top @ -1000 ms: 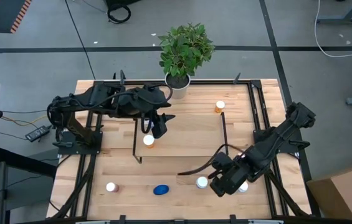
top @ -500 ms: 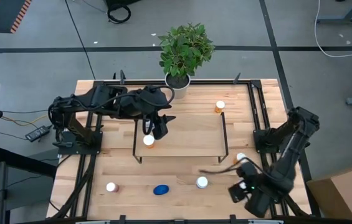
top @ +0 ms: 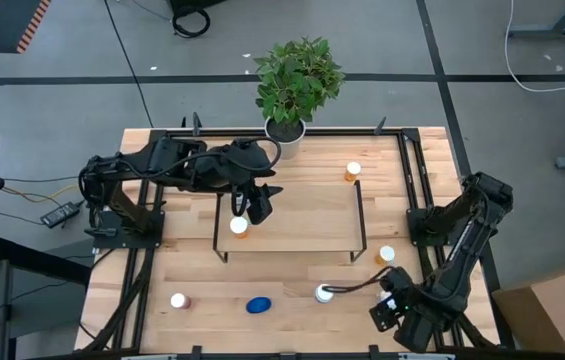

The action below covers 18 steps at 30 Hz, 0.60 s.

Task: Pick and place medicine bottles onto shelf by color
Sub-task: Put the white and blue pill bottle on the shelf

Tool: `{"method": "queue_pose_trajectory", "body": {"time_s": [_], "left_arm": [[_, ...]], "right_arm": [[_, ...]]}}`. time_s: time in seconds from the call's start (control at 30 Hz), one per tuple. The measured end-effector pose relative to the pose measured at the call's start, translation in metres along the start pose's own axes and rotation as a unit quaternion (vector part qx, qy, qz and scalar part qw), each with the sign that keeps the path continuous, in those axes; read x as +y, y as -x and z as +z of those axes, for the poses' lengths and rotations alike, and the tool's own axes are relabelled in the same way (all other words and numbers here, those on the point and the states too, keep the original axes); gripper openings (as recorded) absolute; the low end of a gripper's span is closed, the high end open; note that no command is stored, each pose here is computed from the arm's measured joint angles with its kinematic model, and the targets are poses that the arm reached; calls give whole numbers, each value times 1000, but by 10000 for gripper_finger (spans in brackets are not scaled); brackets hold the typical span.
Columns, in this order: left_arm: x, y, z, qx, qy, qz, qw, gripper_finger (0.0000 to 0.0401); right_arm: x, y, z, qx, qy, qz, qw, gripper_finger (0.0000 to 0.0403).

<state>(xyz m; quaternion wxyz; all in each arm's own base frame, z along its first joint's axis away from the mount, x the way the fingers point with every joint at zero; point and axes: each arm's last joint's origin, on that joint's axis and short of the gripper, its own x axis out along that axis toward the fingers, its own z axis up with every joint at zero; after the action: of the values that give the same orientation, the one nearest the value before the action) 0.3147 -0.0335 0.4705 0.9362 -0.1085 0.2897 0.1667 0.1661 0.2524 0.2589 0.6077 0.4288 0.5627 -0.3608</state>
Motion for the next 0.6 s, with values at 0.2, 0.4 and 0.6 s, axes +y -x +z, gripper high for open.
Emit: {"method": "queue_pose_trajectory", "body": {"time_s": [0.2,0.4,0.6], "left_arm": [[-1,1,-1,0,3,-2,1000,205],[-2,1,0,-2,3,-3,1000,201],[-4,1,-1,-2,14,-6,1000,199]], "right_arm": [[-8,-11,-2,-4,11,-18,1000,298],[-14,-25,-1,-10,14,-32,999,298],[-19,-43,4,-13,9,-35,999,298]]}}
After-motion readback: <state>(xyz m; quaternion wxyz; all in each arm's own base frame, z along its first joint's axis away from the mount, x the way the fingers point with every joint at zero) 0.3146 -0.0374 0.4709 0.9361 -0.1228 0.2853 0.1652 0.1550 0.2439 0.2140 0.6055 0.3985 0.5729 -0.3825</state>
